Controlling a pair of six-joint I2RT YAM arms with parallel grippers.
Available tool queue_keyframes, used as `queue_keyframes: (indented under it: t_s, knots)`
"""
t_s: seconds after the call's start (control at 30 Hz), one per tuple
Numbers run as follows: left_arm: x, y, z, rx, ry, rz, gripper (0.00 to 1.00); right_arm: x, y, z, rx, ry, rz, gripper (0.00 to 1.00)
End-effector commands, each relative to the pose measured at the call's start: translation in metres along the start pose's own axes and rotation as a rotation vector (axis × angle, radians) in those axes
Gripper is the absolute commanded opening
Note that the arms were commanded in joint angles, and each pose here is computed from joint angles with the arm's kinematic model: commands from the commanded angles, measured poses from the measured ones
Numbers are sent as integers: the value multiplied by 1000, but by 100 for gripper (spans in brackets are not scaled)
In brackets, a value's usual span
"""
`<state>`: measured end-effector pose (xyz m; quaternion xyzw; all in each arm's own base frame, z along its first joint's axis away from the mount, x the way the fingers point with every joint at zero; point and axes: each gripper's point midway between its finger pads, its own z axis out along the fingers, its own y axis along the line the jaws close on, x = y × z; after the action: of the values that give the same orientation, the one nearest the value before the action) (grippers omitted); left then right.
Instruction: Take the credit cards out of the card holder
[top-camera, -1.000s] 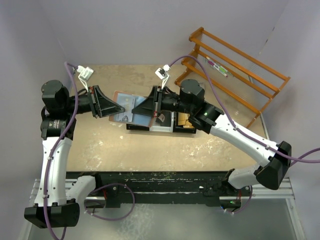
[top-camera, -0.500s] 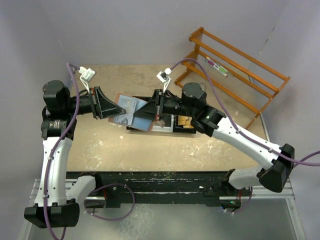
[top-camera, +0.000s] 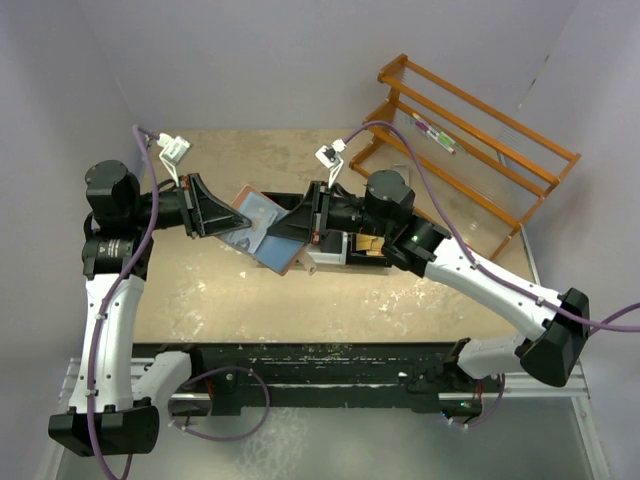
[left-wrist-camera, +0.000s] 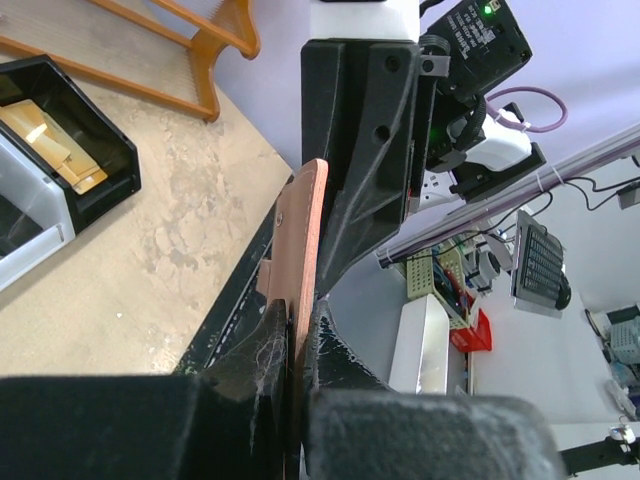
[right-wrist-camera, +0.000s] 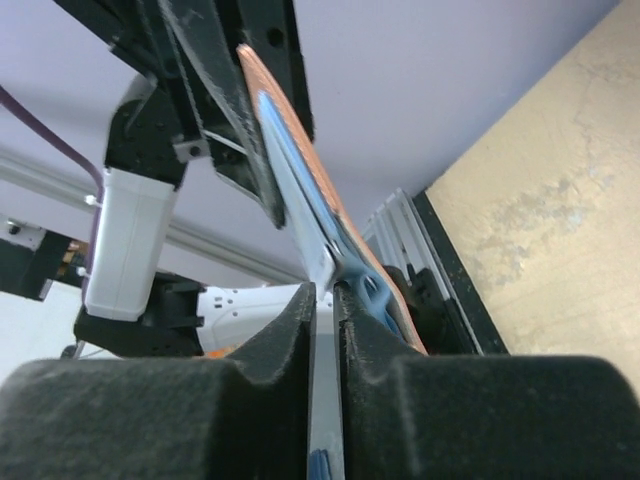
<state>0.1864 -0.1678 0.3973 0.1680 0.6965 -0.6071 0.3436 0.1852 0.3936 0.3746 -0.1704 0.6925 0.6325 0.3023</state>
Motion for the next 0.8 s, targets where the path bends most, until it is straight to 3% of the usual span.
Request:
queue_keyframes:
  t_s: [0.0,0.17,0.33,0.5,0.77]
  knots:
    - [-6,-11,-1,13,-12,52,0,-16,30,1,-139,-74,-5,19]
    - [-9,-12,-1,-1,-29,56,0,-22,32,1,-166,-128,39,36]
    - [-13,-16,-1,-4,-49,55,0,-24,20,5,-124,-157,89,38]
    - [-15,-12,0,-29,-94,54,0,-26,11,15,-93,-187,146,29]
    - [-5,-5,0,-33,-107,8,2,-33,13,23,-102,-206,164,7]
